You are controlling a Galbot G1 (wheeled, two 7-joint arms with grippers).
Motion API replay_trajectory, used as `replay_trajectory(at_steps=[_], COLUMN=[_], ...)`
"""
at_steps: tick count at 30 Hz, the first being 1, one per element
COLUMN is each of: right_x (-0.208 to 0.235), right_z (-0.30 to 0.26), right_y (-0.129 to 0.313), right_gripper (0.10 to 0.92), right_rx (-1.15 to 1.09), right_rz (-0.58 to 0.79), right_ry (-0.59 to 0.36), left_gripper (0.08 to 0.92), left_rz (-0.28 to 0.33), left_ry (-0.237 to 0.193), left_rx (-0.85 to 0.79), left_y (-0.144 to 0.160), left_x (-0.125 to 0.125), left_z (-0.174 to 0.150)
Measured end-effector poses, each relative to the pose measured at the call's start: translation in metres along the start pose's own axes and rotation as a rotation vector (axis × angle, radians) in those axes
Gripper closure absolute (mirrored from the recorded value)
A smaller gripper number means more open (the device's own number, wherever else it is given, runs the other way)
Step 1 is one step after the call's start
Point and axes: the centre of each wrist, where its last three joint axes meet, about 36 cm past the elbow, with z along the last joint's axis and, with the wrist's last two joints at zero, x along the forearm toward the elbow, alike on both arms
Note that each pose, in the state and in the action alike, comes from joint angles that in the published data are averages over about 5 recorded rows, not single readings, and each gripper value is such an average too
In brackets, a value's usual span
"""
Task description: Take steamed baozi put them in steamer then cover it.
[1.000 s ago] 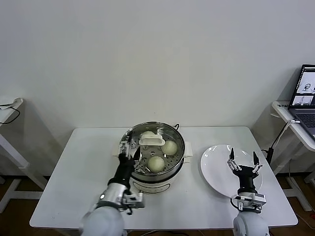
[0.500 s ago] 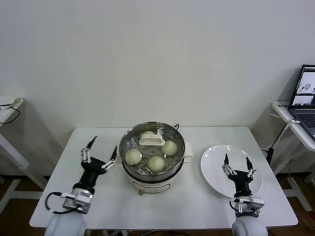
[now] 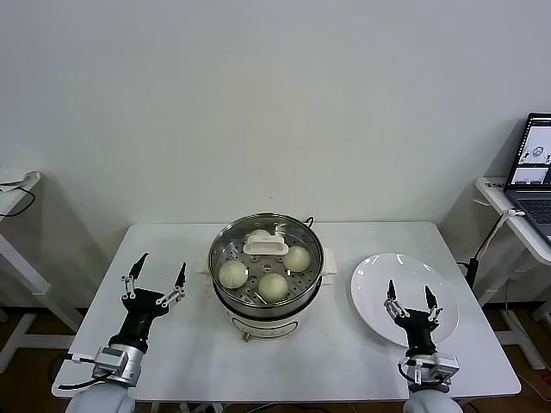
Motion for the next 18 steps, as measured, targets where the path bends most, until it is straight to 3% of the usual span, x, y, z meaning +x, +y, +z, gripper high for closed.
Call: replay_trajectory(at_steps=[18], right_x=[0.001], right_z=[-0.003], right_y=[0.001], right_gripper=[0.200], right_rx=[-0.006], right_rz=[-0.033], right_ry=[-0.024], left_gripper=[0.177], left_rz=[-0.012], left_ry=[0.017], left_rx=[0.015], left_y=[0.002], left_x=[0.007], left_z=[0.013])
